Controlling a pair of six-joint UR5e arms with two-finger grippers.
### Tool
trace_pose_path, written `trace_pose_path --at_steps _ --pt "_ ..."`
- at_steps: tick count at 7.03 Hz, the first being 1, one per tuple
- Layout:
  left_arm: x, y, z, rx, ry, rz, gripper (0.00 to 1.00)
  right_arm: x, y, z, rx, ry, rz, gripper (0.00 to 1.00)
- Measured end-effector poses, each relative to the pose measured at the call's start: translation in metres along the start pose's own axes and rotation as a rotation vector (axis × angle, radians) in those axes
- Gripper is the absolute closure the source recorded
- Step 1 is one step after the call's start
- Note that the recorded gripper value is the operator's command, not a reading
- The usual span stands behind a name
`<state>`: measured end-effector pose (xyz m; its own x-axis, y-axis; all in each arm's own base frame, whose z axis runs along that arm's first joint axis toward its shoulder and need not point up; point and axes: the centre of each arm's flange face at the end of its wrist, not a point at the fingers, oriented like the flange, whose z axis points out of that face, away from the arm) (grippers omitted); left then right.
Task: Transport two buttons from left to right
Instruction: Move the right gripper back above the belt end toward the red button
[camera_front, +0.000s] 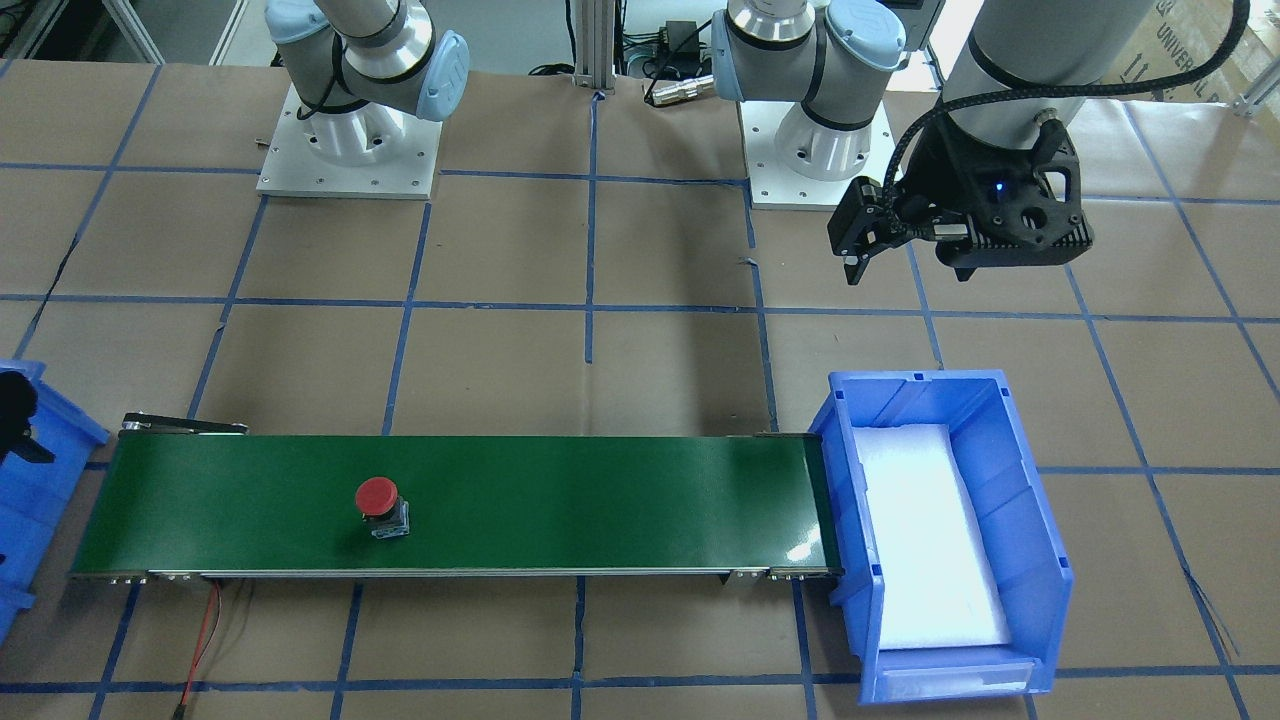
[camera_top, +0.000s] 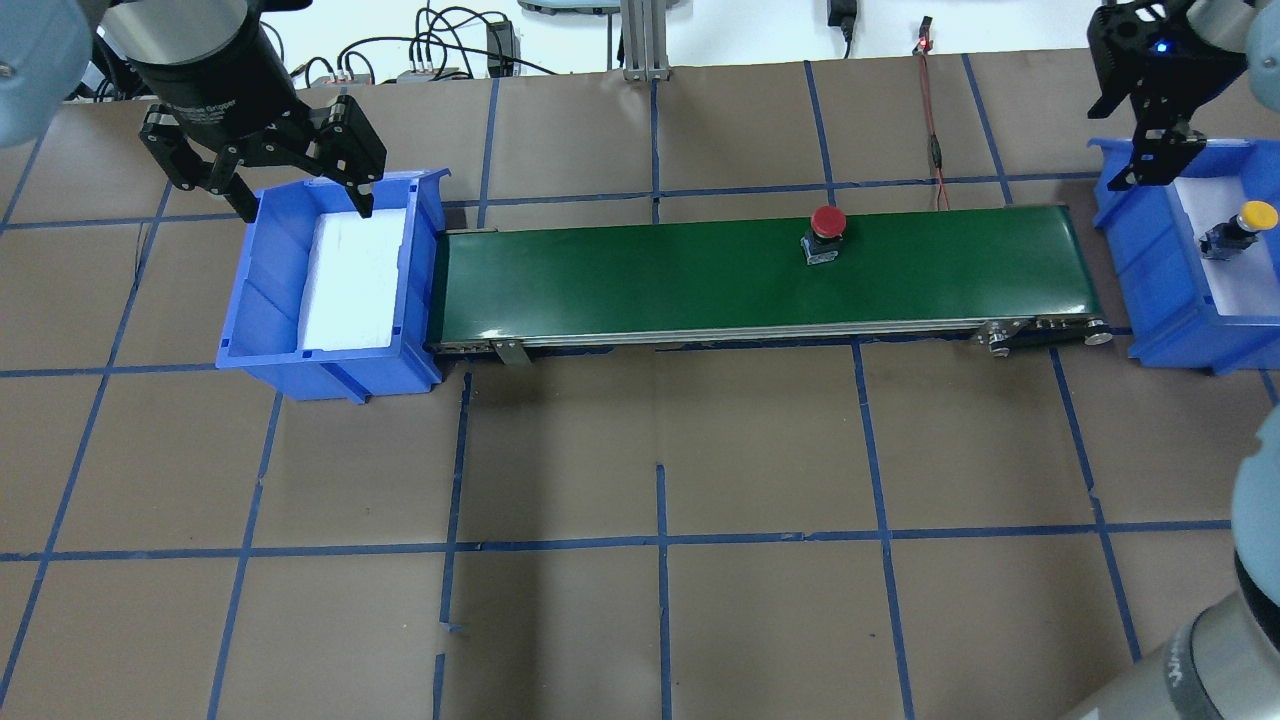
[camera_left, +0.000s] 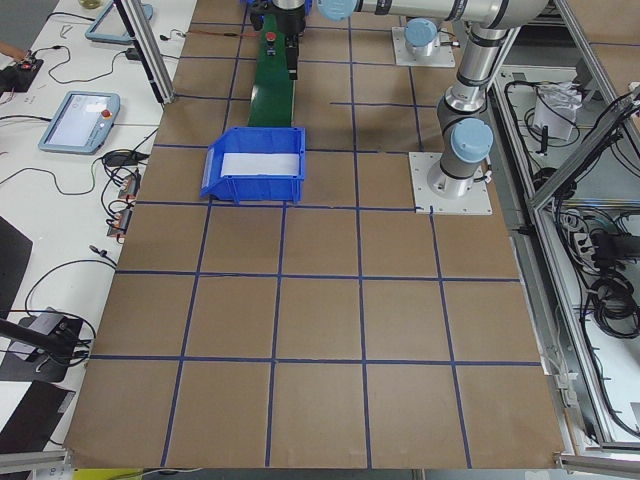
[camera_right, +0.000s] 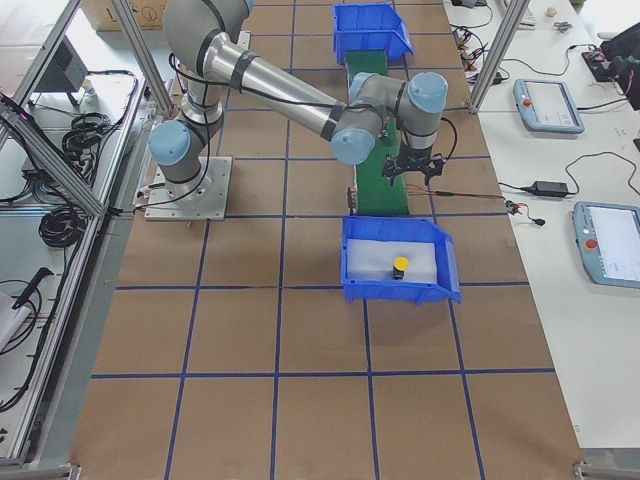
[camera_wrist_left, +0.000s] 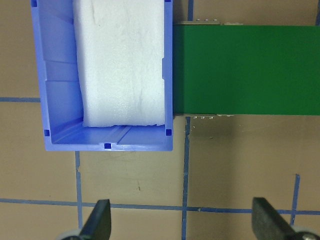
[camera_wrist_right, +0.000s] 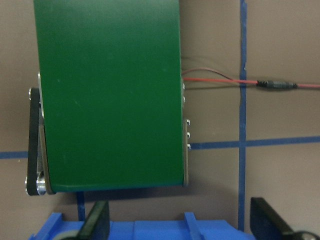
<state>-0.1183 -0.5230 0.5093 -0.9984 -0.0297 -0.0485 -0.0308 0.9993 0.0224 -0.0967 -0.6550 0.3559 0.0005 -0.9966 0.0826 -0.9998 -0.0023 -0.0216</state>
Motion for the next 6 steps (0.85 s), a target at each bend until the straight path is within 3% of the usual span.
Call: trace_pose_path --at_steps 3,6 --pt "0.0 0.0 0.0 -0.001 0.0 0.0 0.0 -0.015 -0.059 0.035 0.009 -0.031 -0.081 0.0" --pt "0.0 0.0 0.0 -0.001 0.002 0.0 0.0 -0.022 -0.111 0.034 0.006 -0.025 -0.099 0.0"
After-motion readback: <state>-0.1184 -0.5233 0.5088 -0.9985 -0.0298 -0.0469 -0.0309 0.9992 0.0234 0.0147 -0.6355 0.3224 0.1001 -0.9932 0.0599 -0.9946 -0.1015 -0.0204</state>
